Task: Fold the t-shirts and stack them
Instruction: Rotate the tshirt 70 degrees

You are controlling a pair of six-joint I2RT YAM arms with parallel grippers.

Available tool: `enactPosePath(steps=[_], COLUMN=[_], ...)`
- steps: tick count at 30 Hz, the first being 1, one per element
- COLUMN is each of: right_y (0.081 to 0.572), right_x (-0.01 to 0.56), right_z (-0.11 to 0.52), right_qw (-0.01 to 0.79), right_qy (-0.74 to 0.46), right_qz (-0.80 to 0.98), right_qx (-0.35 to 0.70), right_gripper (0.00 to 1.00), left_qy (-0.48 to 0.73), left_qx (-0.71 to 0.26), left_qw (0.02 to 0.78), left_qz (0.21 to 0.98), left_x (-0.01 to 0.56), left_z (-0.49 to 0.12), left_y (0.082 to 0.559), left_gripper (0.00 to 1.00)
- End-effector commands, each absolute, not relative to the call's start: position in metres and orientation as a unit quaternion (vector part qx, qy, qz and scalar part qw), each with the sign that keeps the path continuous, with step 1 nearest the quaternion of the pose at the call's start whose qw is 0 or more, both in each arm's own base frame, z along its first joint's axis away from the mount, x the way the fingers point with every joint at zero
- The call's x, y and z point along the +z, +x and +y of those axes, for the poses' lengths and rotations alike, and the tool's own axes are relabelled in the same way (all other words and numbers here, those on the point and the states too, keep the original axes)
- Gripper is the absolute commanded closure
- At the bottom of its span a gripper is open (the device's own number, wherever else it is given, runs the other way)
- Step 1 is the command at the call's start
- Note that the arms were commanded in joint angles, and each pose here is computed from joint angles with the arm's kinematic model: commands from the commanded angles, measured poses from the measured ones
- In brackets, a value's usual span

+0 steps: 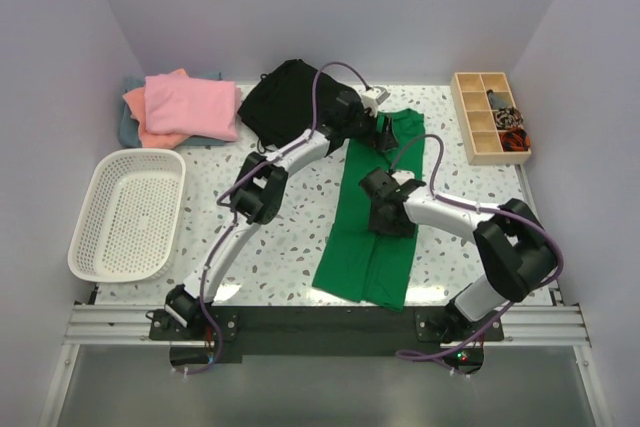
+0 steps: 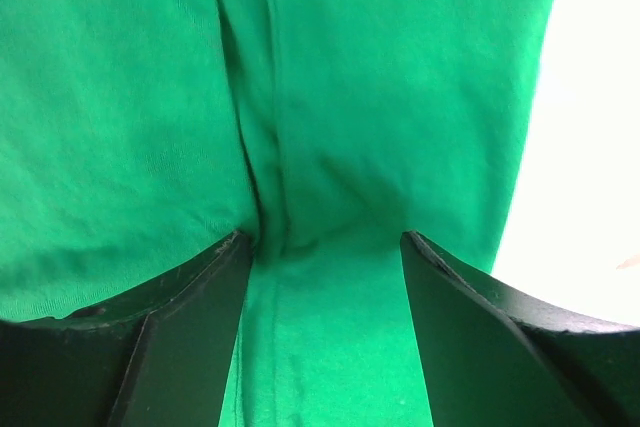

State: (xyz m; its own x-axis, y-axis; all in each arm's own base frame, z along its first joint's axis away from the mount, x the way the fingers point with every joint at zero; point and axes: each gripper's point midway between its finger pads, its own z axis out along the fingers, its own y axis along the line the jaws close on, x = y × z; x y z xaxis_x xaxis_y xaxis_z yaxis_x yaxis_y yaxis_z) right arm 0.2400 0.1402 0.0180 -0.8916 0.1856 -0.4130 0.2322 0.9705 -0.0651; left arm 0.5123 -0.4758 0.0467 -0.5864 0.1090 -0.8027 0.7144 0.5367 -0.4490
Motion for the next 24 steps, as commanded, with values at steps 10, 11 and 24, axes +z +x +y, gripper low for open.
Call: enactPosePath(steps=[10, 11, 24], right_y=[0.242, 0.246, 0.216], right_x=[0.074, 0.088, 0.164], right_z=[0.142, 0.141, 0.055], right_qw=[0.261, 0.279, 0.362], right_qy=[0.069, 0.077, 0.200], right_qz=[0.963, 0.957, 0.904], right_qx=[0.004, 0.006, -0.104], right_gripper=[0.30, 0.30, 0.27], left_qy=[0.267, 0.269, 0.195], left_qx=[-0.407, -0.407, -0.389], left_qw=[0.489, 0.495, 0.555], left_qz=[0.724, 0.719, 0.709], left_x=[0.102, 0.112, 0.264], left_z=[-0.486, -0.486, -0.398], left_y=[0.551, 0.551, 0.462], left_gripper=[0.00, 0.00, 0.00])
